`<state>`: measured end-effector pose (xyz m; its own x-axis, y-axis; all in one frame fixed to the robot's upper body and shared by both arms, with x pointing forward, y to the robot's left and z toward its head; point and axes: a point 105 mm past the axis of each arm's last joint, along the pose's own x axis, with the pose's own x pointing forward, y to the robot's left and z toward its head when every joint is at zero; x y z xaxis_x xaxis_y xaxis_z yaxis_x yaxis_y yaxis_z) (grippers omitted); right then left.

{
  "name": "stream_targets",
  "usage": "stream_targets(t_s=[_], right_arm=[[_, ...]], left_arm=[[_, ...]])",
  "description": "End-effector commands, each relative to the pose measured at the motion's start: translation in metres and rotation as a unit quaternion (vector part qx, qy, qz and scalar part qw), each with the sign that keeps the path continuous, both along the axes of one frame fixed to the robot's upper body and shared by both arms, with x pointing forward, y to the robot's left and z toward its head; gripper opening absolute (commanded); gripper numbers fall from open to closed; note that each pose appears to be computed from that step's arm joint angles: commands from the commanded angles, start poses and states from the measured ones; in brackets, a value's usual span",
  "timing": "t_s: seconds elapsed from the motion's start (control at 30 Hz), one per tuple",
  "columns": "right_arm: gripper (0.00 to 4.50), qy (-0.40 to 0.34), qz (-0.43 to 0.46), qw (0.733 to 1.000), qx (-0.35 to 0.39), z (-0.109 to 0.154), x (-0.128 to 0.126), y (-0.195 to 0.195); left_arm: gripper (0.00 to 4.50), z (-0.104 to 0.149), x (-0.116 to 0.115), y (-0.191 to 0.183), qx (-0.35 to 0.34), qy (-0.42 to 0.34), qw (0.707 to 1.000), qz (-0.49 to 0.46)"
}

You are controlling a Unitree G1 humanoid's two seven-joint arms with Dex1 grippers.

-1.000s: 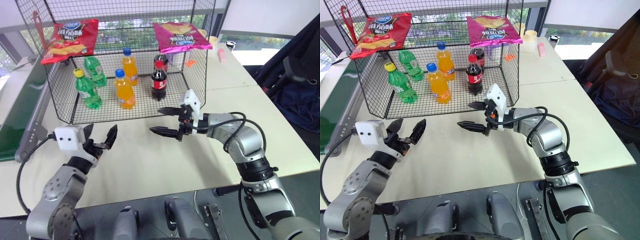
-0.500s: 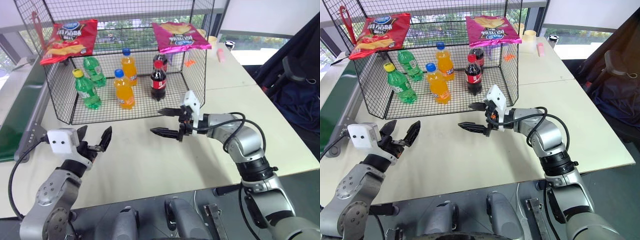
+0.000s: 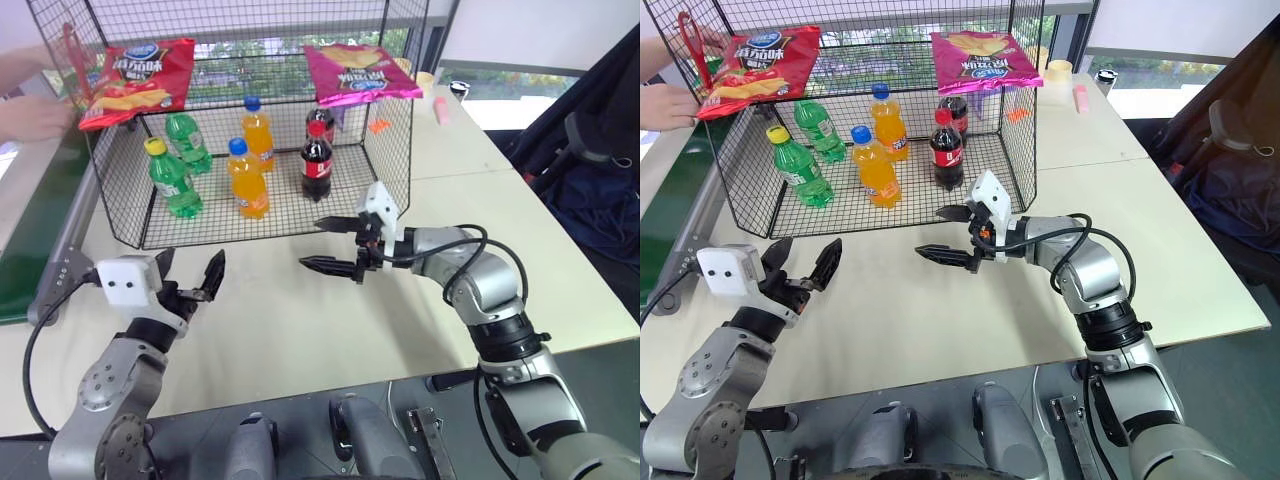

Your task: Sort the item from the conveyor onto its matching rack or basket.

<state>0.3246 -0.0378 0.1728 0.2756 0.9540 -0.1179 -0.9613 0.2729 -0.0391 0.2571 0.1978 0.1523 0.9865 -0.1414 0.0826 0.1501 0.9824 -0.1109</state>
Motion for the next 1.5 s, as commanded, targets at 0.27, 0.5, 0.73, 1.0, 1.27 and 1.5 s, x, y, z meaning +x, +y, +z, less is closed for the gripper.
stream_targets(t_s=[0.27,0.5,0.73,1.0,1.27,1.5], right_arm=[[4.44,-0.033,0.022,0.999,0.002,0.013,-0.002,0.005],[4.44,-0.039,0.031,0.999,0.004,0.015,0.000,0.011],[4.44,-0.031,0.046,0.998,0.015,0.010,-0.003,0.021],[4.44,-0.017,0.084,0.996,0.031,0.001,-0.007,0.042],[4.44,-0.020,0.121,0.991,0.049,0.008,-0.010,0.060],[4.44,-0.016,0.213,0.976,0.033,0.016,-0.040,0.058]], left_arm=[[4.50,0.013,-0.005,0.004,0.031,-0.024,0.999,0.022],[4.50,0.020,-0.007,0.031,0.132,-0.040,0.984,0.113],[4.50,0.039,-0.024,0.059,0.256,-0.073,0.947,0.182],[4.50,0.065,-0.082,0.117,0.494,-0.050,0.841,0.215],[4.50,0.058,-0.138,0.178,0.610,0.013,0.759,0.227],[4.50,0.026,-0.143,0.204,0.641,0.042,0.740,0.199]])
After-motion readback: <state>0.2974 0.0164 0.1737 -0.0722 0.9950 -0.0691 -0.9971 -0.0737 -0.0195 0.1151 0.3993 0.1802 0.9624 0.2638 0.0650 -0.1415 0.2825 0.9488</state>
